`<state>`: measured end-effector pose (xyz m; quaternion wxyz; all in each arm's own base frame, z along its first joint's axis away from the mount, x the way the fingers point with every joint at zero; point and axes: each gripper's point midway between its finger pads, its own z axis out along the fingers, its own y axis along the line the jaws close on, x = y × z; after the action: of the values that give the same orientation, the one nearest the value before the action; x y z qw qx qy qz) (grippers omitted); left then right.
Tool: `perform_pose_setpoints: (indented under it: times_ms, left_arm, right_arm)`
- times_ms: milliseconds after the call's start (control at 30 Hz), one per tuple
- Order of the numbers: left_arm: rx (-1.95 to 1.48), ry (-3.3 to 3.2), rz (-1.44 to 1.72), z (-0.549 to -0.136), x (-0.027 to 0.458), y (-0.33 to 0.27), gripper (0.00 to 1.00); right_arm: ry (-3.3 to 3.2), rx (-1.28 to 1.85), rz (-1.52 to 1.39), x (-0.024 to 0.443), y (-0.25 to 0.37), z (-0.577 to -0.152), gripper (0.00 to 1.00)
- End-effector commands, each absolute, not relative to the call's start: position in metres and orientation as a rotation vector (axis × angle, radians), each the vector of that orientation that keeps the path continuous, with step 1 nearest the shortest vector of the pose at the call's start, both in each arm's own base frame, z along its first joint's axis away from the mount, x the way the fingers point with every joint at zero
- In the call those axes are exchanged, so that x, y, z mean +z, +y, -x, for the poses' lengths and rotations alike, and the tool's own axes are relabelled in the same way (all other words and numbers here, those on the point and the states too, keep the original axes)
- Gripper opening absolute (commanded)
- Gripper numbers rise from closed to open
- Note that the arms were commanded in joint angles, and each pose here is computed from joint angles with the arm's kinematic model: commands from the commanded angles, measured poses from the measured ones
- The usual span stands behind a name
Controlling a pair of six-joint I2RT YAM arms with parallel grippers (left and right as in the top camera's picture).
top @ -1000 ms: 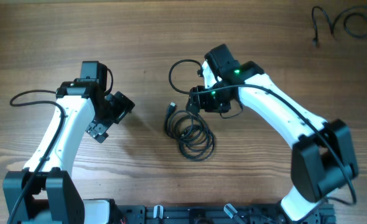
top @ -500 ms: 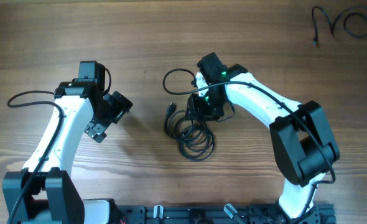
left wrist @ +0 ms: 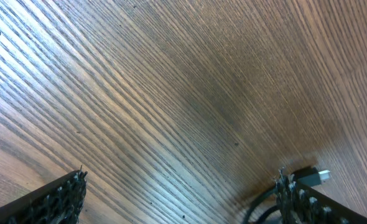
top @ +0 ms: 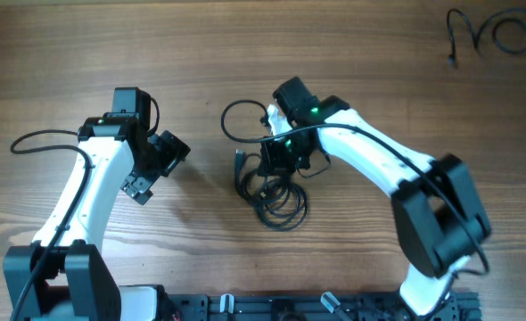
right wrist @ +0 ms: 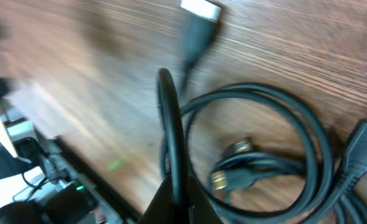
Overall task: Untangle cables
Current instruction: 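Grasp a second black cable with the right gripper and lift it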
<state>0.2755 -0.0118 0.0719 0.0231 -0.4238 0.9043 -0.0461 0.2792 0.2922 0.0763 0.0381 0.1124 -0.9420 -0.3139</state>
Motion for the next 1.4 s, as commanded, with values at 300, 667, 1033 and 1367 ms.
perform_pose_setpoints:
  times_ms: [300,667,1033,1367]
  left_arm:
    - [-0.120,2.774,1.331,-0.274,0.074,-0.007,1.00]
    - [-0.525,2.888,1.374,-0.264,0.083,-0.056,1.00]
    - [-1.093,3.007,0.656,-0.259,0.113,-0.118,0.96]
    - [-1.146,2.823,1.281,-0.288,0.118,-0.122,0.89]
  right_arm:
    - [-3.099,-1.582,-0.447,0.273,0.296,-0.284,0.04]
    - [-3.174,-1.446,0.013,0.259,0.282,-0.302,0.04]
    - [-3.194,-1.292,0.255,0.236,0.271,-0.311,0.04]
    - [-3.108,-1.356,0.236,0.240,0.280,-0.303,0.04]
